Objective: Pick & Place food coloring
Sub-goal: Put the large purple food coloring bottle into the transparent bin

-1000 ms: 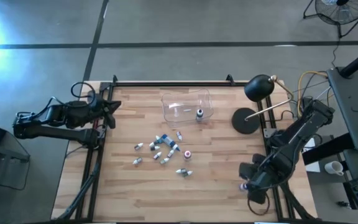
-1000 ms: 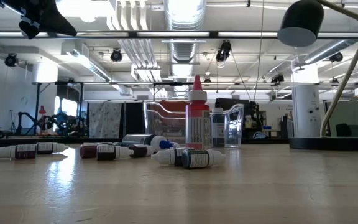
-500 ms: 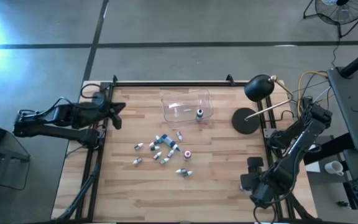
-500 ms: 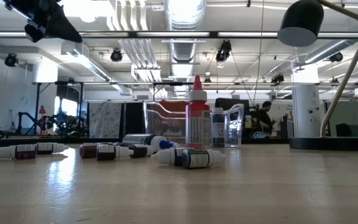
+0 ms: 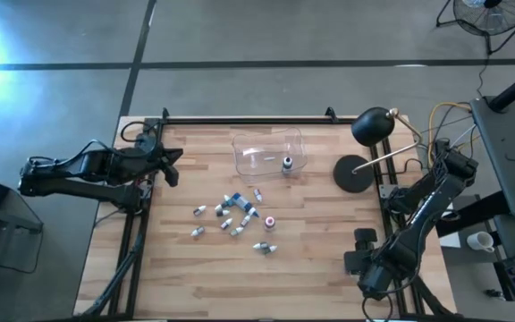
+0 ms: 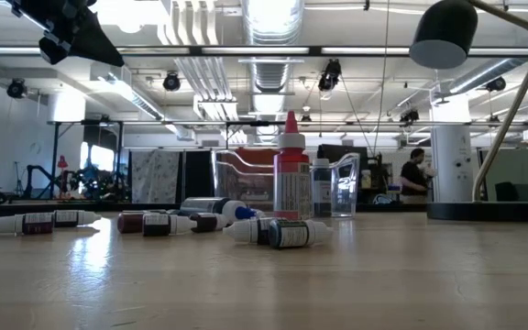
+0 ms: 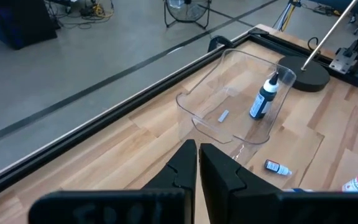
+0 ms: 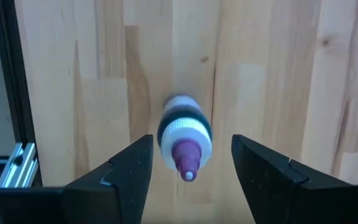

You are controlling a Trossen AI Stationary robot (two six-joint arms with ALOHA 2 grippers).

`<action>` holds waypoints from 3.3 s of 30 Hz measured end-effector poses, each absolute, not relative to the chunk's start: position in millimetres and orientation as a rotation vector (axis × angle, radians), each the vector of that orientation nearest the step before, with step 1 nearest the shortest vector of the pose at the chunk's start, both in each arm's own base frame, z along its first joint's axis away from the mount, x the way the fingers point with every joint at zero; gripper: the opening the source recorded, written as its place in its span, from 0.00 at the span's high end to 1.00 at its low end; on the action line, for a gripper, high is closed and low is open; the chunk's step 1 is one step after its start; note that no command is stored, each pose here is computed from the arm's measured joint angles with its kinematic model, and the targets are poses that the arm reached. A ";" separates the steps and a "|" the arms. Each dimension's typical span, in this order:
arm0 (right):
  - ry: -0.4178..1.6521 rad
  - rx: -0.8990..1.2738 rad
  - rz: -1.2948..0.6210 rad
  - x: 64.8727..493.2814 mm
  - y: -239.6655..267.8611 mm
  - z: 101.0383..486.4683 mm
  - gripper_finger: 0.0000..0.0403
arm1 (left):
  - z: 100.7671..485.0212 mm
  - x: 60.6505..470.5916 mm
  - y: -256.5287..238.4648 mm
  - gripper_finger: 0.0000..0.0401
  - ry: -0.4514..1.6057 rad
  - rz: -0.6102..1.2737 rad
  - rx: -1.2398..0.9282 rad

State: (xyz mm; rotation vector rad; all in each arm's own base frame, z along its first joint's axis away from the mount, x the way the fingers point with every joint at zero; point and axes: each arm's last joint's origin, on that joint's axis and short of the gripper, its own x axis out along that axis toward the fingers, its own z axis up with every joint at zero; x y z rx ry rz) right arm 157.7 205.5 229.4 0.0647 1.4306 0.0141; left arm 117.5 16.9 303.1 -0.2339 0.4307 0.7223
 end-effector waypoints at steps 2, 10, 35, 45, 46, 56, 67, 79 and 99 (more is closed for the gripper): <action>1.449 0.065 0.023 156.7 205.1 227.4 0.47 | 303.1 117.5 16.9 1.00 0.431 0.722 -0.234; 1.454 0.071 0.028 156.7 205.4 227.1 0.50 | 303.1 117.5 16.9 1.00 0.430 0.722 -0.234; 1.428 0.094 0.056 159.8 208.3 225.5 0.67 | 303.1 117.5 16.9 1.00 0.430 0.723 -0.234; 1.450 0.115 -0.008 162.0 210.6 215.1 0.67 | 303.1 117.5 16.8 1.00 0.431 0.720 -0.235; 1.454 0.126 -0.019 162.5 209.6 215.3 0.67 | 303.1 117.5 16.8 1.00 0.431 0.720 -0.235; 1.483 0.181 -0.166 173.8 190.0 221.6 0.73 | 303.2 117.6 16.7 1.00 0.430 0.718 -0.236; 1.106 0.186 -0.496 229.5 95.7 291.5 0.73 | 306.0 119.7 16.7 1.00 0.392 0.712 -0.256; 0.961 0.156 -0.645 336.0 -20.3 335.8 0.71 | 305.0 121.4 15.9 1.00 0.408 0.685 -0.264; 1.117 0.311 -0.744 426.9 -54.4 287.1 0.72 | 304.8 121.3 15.9 1.00 0.416 0.681 -0.248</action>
